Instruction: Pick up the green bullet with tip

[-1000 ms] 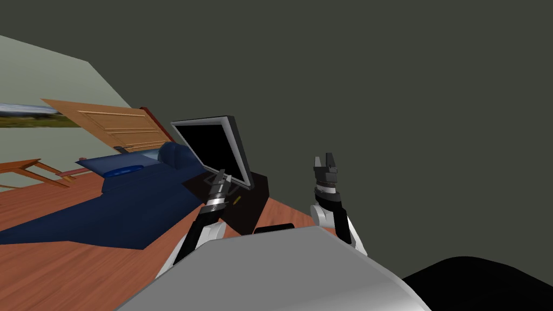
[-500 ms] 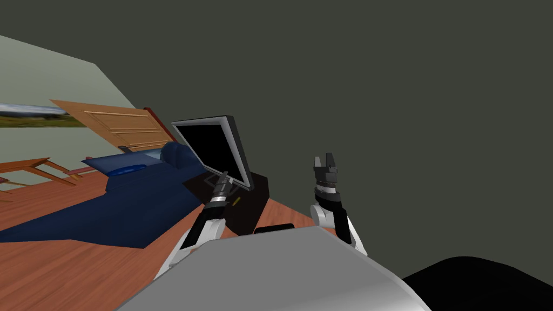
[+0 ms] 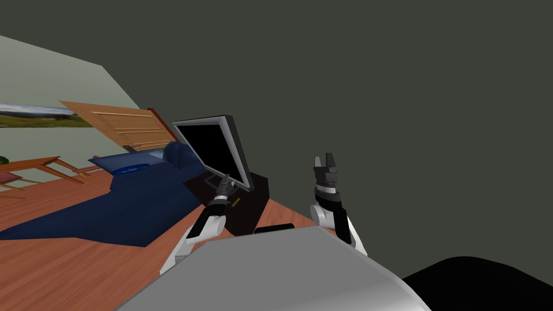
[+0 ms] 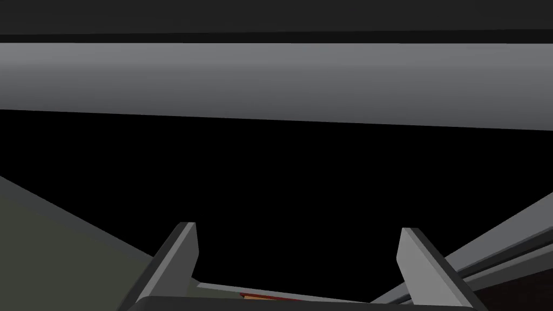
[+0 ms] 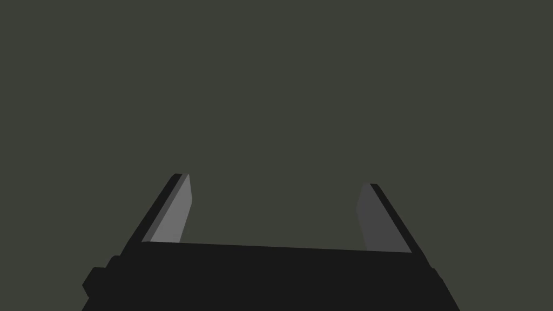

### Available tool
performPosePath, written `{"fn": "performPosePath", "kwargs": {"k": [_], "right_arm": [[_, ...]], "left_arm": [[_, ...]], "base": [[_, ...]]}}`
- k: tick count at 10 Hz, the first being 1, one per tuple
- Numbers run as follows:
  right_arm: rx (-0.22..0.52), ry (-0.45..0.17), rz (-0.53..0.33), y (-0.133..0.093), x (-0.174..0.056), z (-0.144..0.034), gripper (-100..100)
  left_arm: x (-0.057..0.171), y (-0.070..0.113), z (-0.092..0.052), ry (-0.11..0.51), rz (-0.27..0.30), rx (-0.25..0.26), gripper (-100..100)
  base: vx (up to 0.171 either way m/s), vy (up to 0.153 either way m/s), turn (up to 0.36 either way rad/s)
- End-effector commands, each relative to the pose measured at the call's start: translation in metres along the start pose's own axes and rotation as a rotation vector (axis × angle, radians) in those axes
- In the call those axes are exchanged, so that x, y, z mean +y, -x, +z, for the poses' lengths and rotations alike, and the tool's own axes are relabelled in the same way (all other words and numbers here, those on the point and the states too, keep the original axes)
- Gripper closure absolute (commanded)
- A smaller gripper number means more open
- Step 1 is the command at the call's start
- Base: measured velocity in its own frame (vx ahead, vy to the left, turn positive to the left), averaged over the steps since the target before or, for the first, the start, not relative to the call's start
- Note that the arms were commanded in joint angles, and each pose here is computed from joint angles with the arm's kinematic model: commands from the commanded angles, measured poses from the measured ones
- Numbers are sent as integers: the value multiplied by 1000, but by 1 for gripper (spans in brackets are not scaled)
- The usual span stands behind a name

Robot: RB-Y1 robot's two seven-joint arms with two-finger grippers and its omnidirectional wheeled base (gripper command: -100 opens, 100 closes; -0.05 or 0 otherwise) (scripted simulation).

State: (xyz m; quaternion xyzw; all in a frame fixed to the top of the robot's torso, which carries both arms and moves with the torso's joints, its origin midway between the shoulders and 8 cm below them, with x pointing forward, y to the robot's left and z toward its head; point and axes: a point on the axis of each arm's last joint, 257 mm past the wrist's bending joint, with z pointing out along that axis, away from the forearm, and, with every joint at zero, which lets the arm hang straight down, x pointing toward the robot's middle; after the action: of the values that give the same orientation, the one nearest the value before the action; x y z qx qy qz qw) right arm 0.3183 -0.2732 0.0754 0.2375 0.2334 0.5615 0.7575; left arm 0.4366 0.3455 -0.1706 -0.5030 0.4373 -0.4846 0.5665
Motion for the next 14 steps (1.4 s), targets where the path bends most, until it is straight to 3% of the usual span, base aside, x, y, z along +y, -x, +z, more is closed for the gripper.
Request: {"fn": "performPosePath", "kwargs": {"k": [1, 2, 7, 10, 11, 12, 14], "right_arm": [[0, 0, 0, 0, 0, 0, 0], [0, 0, 0, 0, 0, 0, 0], [0, 0, 0, 0, 0, 0, 0], [0, 0, 0, 0, 0, 0, 0], [0, 0, 0, 0, 0, 0, 0], [0, 0, 0, 0, 0, 0, 0], [0, 0, 0, 0, 0, 0, 0]], "left_arm": [[28, 8, 4, 76, -39, -16, -100], [30, 9, 3, 84, -39, -17, -100], [95, 31, 11, 270, -144, -69, -100], [117, 37, 9, 339, -173, -87, -100], [134, 43, 8, 392, -203, -104, -100], [134, 43, 8, 392, -203, -104, -100], [163, 52, 7, 482, -263, -139, -100]], "base": [[40, -21, 35], [29, -14, 17], [30, -13, 30], [28, -11, 17], [24, -13, 22], [20, -10, 18], [29, -12, 32]]}}
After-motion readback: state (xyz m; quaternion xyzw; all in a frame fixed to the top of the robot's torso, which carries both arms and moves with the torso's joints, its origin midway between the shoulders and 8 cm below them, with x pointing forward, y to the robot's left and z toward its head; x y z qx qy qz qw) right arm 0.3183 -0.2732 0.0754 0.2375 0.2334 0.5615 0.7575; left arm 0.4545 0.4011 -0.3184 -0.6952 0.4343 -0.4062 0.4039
